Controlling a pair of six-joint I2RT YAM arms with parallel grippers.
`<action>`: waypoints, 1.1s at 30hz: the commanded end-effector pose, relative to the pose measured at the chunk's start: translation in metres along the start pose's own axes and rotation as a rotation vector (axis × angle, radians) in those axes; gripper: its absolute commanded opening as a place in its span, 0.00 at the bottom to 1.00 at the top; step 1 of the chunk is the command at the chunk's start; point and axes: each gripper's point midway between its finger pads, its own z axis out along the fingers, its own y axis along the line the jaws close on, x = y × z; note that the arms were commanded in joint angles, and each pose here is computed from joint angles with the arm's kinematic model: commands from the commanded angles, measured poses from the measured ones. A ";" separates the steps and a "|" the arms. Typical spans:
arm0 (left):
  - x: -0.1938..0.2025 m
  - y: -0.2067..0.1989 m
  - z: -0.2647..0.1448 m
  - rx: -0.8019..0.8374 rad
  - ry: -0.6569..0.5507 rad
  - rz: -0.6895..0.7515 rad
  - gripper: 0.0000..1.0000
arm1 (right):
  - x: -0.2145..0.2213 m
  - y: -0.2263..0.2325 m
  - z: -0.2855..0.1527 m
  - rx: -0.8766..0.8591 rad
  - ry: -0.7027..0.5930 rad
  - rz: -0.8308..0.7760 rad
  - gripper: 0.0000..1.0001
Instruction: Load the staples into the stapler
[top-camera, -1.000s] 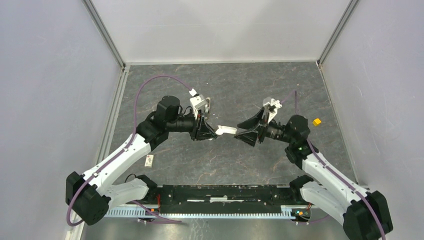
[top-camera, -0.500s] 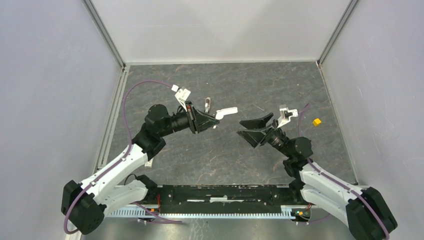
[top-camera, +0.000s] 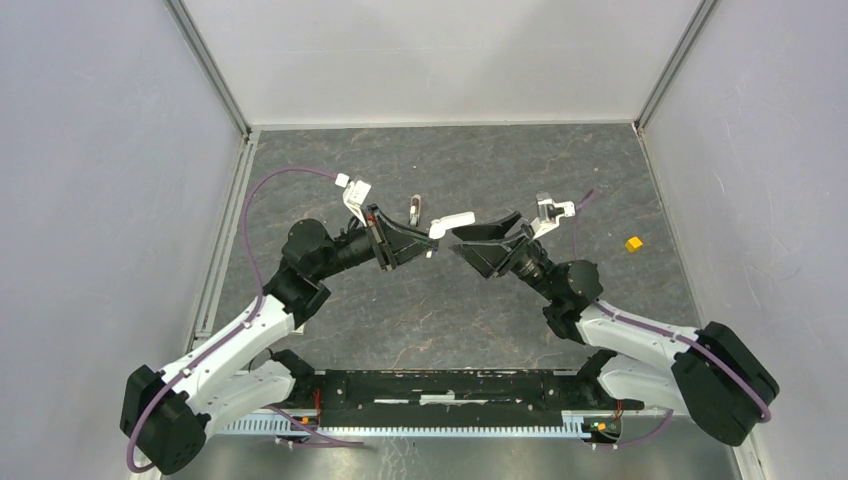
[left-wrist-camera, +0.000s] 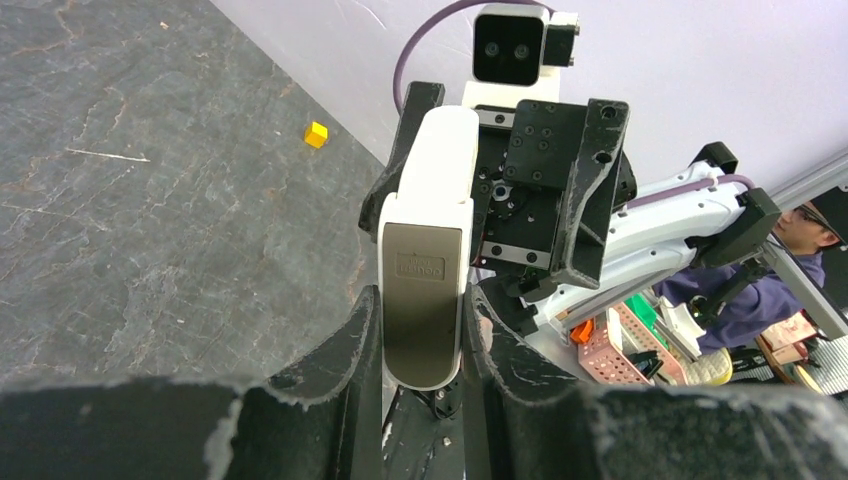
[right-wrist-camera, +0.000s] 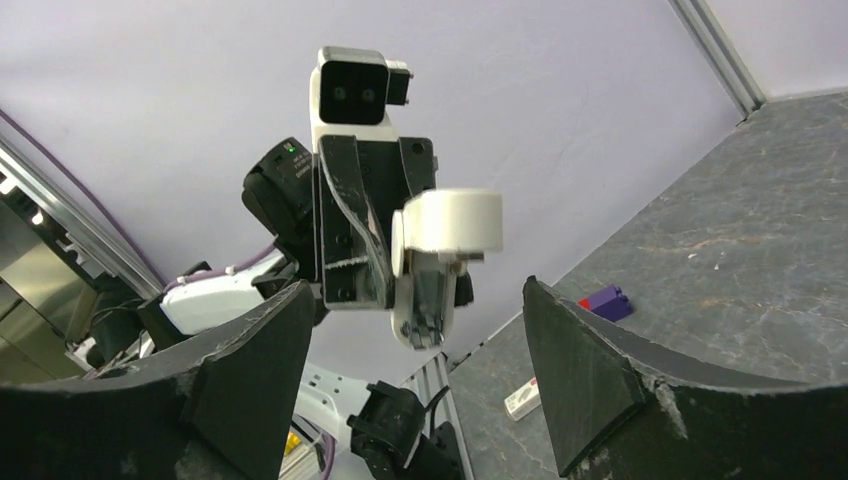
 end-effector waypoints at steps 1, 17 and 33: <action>-0.010 -0.014 -0.001 0.063 -0.049 -0.002 0.02 | -0.025 0.024 0.022 -0.079 -0.092 -0.002 0.82; -0.011 -0.016 -0.001 0.084 -0.073 -0.005 0.02 | -0.011 0.021 0.041 -0.087 -0.074 0.042 0.56; 0.007 0.009 -0.013 -0.075 0.007 0.016 0.79 | -0.016 -0.004 0.025 -0.018 -0.084 0.014 0.25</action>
